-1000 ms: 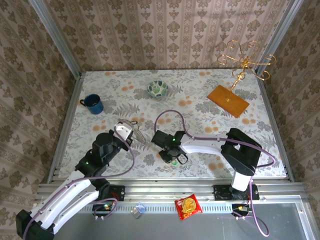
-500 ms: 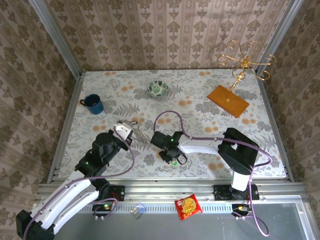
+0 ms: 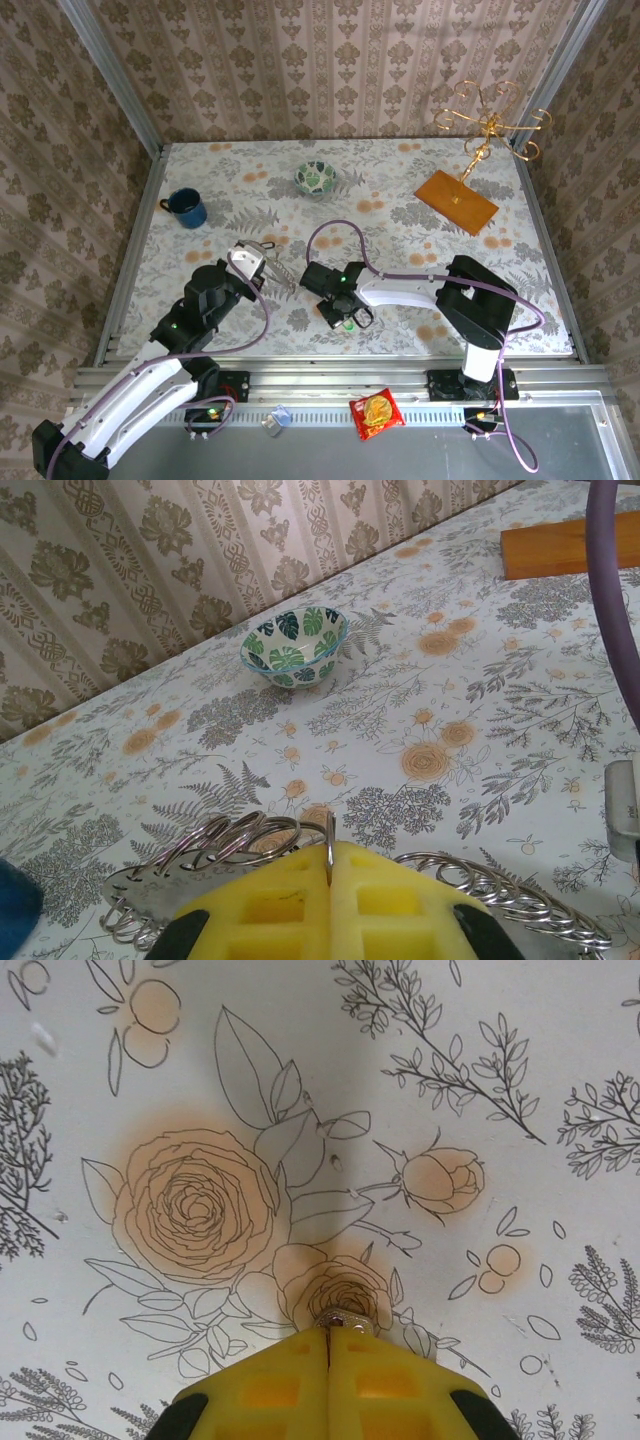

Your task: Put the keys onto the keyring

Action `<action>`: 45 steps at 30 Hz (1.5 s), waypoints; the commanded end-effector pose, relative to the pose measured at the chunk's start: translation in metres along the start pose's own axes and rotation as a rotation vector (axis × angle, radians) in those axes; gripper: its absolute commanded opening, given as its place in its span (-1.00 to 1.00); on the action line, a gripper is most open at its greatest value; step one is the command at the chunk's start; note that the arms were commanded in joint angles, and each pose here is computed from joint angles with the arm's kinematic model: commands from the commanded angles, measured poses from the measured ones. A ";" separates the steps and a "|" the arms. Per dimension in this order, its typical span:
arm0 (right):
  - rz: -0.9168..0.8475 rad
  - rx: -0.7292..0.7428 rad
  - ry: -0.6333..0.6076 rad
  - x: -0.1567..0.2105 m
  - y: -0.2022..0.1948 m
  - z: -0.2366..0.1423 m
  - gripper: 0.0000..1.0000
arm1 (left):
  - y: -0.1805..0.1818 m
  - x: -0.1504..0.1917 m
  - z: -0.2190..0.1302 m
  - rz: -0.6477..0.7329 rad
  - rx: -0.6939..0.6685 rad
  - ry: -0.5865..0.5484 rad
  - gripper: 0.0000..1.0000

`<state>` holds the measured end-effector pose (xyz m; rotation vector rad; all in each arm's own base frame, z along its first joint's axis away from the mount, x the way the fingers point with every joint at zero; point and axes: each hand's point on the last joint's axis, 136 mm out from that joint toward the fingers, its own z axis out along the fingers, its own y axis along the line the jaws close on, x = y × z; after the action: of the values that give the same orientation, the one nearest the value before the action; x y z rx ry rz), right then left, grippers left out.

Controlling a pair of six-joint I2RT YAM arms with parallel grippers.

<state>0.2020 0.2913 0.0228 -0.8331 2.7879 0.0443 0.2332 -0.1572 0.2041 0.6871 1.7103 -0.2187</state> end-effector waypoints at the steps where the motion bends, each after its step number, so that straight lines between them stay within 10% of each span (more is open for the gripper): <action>1: 0.008 0.017 -0.046 -0.007 -0.003 -0.020 -1.00 | 0.004 -0.003 -0.002 -0.028 -0.016 -0.017 -1.00; 26: -0.248 -0.658 -0.523 -0.018 0.005 -0.161 -1.00 | -0.119 -0.025 -0.012 0.106 0.723 -0.050 -1.00; 45: -0.300 -0.677 -0.653 -0.048 0.013 -0.176 -1.00 | -0.144 -0.025 -0.005 0.085 0.814 -0.029 -1.00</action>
<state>0.1852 0.3041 0.1916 -1.1156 2.0692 1.0693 0.1509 -0.2689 0.1704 1.3574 1.6247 -0.8476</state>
